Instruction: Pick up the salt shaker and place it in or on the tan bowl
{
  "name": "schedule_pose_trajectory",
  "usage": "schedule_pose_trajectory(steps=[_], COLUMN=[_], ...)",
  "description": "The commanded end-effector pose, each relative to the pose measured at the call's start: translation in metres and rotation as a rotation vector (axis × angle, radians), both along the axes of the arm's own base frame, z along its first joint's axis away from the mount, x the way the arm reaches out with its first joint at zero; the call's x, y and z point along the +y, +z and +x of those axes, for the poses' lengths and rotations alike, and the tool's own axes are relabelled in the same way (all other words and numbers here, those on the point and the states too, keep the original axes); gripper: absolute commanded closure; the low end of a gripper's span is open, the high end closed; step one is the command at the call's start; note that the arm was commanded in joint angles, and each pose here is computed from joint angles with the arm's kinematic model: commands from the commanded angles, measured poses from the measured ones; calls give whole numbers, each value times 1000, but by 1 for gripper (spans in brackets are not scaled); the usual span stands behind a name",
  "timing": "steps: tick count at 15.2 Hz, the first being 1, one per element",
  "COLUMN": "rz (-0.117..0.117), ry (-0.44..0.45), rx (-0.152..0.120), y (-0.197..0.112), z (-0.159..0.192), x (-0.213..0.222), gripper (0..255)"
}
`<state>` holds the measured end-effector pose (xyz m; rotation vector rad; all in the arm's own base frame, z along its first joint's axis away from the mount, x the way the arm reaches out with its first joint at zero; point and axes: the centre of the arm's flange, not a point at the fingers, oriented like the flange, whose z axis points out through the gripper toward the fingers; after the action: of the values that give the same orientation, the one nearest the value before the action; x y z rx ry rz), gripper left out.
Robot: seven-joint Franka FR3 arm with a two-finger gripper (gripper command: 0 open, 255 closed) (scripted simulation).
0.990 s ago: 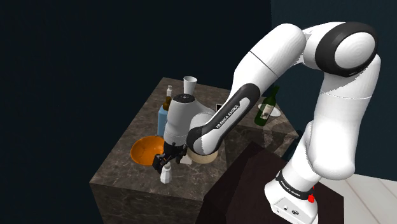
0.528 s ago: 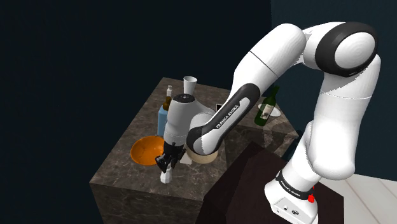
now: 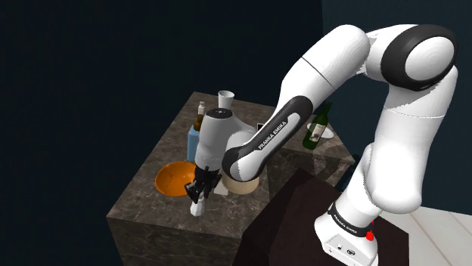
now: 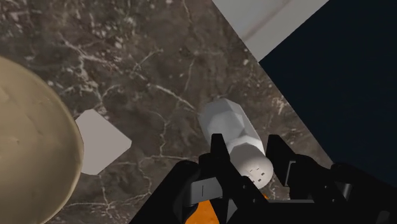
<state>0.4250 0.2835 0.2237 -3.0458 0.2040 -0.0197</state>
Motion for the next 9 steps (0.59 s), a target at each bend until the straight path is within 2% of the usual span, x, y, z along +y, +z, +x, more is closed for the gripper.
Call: schedule_pose_trajectory(steps=[1,9], rz=[0,0], ry=[0,0], rx=[0,0], y=[10,52], z=[0,0], x=[0,0], gripper=[255,255])
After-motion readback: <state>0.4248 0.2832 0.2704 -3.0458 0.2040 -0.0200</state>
